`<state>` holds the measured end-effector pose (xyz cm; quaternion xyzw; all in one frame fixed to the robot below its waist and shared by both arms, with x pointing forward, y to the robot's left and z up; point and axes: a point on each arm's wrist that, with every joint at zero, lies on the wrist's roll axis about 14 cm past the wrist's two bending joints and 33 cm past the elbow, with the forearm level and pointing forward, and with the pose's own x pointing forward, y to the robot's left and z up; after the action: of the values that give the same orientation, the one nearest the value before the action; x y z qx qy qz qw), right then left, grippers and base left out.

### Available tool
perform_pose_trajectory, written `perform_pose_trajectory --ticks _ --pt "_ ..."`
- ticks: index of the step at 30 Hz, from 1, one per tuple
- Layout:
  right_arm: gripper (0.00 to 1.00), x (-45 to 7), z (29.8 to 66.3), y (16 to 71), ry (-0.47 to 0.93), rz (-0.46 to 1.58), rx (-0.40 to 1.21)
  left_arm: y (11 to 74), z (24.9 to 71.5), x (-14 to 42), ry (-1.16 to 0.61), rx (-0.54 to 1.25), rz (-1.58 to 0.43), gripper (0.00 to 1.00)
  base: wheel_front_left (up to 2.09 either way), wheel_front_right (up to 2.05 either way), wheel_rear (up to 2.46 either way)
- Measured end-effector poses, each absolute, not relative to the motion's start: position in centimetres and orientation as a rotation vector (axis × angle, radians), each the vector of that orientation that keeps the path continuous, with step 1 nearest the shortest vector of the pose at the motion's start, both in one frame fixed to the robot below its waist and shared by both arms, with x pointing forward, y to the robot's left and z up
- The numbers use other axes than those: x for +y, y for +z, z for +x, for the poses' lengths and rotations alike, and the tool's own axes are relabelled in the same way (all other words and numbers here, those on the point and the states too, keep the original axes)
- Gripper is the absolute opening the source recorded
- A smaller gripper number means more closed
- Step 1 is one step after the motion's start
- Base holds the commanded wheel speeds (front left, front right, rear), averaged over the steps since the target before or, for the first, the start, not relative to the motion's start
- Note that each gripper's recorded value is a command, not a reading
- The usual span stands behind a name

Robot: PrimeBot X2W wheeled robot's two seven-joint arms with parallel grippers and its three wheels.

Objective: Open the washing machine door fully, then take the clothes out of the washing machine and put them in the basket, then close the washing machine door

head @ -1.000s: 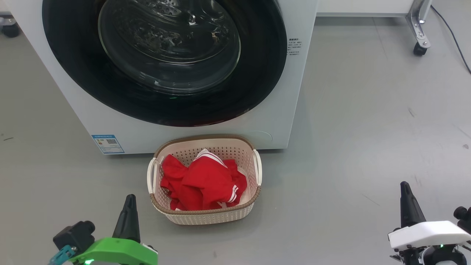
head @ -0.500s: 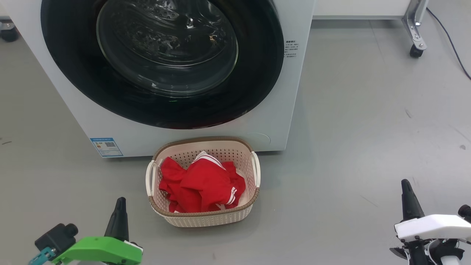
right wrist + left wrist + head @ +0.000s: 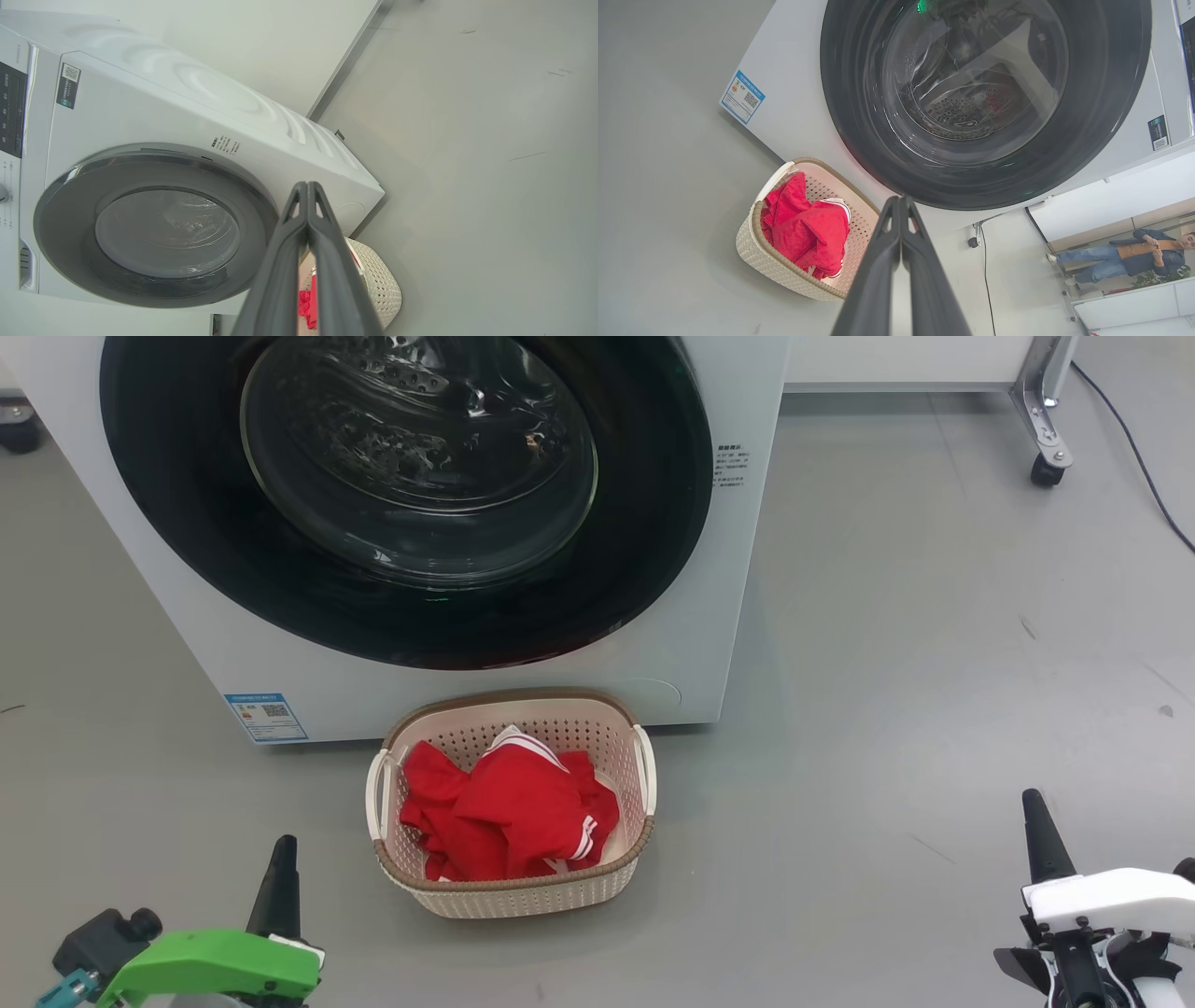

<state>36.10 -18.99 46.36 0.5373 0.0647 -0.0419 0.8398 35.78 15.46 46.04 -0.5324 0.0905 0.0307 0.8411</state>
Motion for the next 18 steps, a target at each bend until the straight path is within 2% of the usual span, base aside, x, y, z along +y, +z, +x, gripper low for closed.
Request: perform_pose_trajectory --ticks 18 --pt "0.00 -19.8 36.6 46.8 -0.107 1.365 0.108 46.7 36.4 16.9 0.069 0.159 -1.361 0.00 0.00 0.00 0.00"
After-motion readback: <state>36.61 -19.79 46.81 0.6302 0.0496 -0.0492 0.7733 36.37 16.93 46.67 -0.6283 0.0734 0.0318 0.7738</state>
